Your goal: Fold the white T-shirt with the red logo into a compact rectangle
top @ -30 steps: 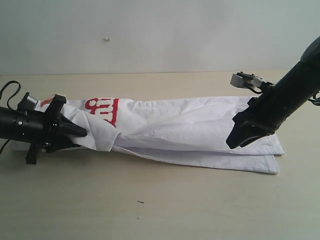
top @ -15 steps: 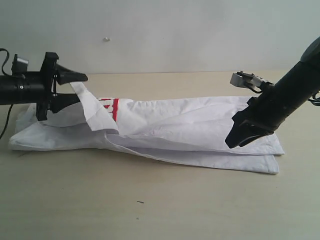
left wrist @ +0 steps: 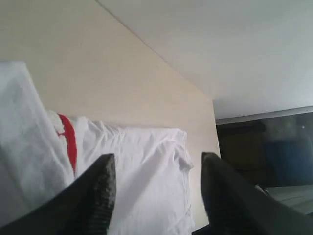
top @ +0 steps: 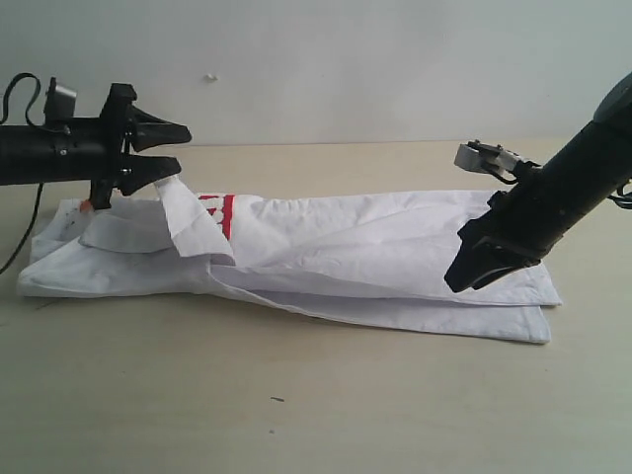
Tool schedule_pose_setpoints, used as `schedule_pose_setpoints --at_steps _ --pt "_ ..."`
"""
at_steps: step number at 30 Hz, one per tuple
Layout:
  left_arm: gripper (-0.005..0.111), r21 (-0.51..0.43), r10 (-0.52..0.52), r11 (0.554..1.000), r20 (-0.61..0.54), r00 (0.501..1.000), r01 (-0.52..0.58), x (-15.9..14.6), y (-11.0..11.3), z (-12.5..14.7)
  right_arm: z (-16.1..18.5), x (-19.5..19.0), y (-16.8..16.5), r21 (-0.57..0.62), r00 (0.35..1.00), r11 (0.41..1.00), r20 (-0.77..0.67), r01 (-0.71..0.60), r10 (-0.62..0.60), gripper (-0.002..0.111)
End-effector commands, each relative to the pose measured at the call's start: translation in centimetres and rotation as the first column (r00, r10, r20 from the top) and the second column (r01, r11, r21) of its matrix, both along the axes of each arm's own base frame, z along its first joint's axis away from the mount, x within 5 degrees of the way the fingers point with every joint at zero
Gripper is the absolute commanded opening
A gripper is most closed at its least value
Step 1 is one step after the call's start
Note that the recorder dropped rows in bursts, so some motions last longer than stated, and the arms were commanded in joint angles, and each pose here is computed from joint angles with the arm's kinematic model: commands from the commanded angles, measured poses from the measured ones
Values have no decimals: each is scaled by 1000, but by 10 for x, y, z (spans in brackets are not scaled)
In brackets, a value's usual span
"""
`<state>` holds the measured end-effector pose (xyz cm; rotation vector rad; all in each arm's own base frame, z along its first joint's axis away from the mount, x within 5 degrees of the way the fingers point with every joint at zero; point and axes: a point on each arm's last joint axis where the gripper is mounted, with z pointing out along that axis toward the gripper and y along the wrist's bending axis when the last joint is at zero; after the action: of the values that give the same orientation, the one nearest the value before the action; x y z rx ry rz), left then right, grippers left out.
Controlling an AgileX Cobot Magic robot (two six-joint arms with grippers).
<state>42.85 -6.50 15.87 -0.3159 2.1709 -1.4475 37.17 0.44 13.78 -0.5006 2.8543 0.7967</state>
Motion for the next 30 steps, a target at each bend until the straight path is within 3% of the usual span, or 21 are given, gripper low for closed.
schedule_pose_setpoints --at_steps 1,4,7,13,17,22,30 --pt "51 -16 48 999 104 993 -47 1 38 26 2 2 -2 2 1000 1000 18 7 -7 41" --pt "39 4 42 999 118 992 -42 -5 64 31 2 2 -2 0 1000 1000 21 9 -9 41" --pt "0 199 -49 979 -9 999 50 -17 77 13 2 3 -2 -3 1000 1000 25 12 -12 41" --pt "0 348 -162 920 -90 983 183 -21 48 -5 1 3 -2 -4 1000 1000 27 13 -13 41" --pt "0 489 -189 845 -107 976 217 -20 18 -14 1 3 -2 -4 1000 1000 27 13 -13 41" --pt "0 614 -224 760 -61 973 214 -20 -21 -19 1 3 -2 -4 1000 1000 27 13 -13 41" --pt "0 698 -218 707 55 974 118 -18 -68 -15 1 3 -2 -4 1000 1000 27 13 -13 41"
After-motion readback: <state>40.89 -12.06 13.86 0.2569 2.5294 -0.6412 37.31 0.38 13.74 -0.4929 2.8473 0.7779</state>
